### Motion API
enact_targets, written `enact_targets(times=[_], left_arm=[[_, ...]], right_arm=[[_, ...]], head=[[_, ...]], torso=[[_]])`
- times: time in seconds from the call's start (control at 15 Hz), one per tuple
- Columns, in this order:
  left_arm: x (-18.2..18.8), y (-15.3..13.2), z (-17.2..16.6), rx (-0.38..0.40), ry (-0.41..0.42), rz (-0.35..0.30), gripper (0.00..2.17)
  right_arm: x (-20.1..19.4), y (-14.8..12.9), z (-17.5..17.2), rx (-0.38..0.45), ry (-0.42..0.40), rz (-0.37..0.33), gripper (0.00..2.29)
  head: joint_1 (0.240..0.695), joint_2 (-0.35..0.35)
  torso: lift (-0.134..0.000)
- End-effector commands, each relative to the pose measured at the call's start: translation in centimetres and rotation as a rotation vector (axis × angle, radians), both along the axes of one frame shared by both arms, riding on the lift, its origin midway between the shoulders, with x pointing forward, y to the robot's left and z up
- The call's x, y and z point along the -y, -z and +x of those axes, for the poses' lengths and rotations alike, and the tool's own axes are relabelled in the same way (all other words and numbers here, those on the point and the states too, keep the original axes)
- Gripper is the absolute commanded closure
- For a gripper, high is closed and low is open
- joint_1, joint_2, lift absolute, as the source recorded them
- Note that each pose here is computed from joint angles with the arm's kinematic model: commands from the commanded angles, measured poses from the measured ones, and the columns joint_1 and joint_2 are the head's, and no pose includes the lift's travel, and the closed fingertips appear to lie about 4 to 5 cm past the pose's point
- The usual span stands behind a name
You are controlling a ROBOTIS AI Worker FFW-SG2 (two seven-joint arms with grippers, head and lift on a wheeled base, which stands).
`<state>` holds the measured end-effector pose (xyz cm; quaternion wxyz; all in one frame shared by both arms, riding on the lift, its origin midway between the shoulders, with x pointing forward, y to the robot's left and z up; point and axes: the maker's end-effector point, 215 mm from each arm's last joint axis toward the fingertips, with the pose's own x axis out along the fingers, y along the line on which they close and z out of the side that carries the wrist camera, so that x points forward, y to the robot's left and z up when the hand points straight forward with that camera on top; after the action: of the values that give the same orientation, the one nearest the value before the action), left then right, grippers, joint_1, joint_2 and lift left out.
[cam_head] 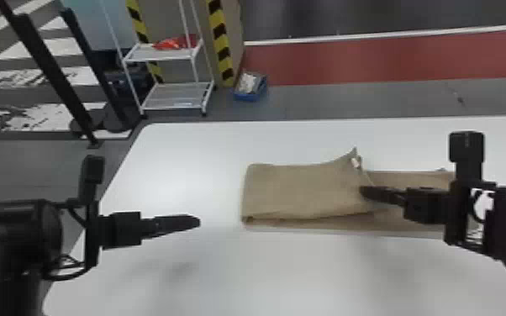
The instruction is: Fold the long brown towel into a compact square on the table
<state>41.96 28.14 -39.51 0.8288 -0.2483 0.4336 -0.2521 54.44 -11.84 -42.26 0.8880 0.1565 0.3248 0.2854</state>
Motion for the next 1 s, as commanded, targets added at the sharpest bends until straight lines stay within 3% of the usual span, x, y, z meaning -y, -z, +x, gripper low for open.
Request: enact_targets(times=[0.0,0.2,0.33,0.6,0.8,0.93], left_arm=[[-0.2,0.0,0.2,-0.009,-0.002,-0.002,0.08],[-0.3,-0.5,0.6,0.003,0.002,-0.002,0.08],[-0.4,-0.9,0.9,0.01,0.003,-0.002,0.08],[0.0,-0.8,0.8,0.009,0.009,-0.004,0.08],[0.3,-0.9,1.0,0.012,0.012,-0.002,0.08],[0.0,-0.8,0.9,0.009,0.009,0.0,0.08]], right_arm=[[0.5,-0.7,-0.6,-0.012,0.014,0.031,1.33],[1.2,-2.1,-2.0,-0.005,0.029,0.074,1.33],[2.7,-2.1,-2.1,-0.009,0.062,0.095,1.33],[1.1,-1.0,-2.3,-0.033,0.031,0.094,1.33],[0.9,-4.6,-3.5,-0.015,0.02,0.195,1.33],[2.3,-4.0,-5.4,-0.012,0.041,0.198,1.33]], head=[[0.695,0.186],[0.695,0.184],[0.695,0.181],[0.695,0.166],[0.695,0.176],[0.695,0.177]], torso=[[-0.124],[-0.124],[-0.124],[-0.124],[-0.124],[-0.124]])
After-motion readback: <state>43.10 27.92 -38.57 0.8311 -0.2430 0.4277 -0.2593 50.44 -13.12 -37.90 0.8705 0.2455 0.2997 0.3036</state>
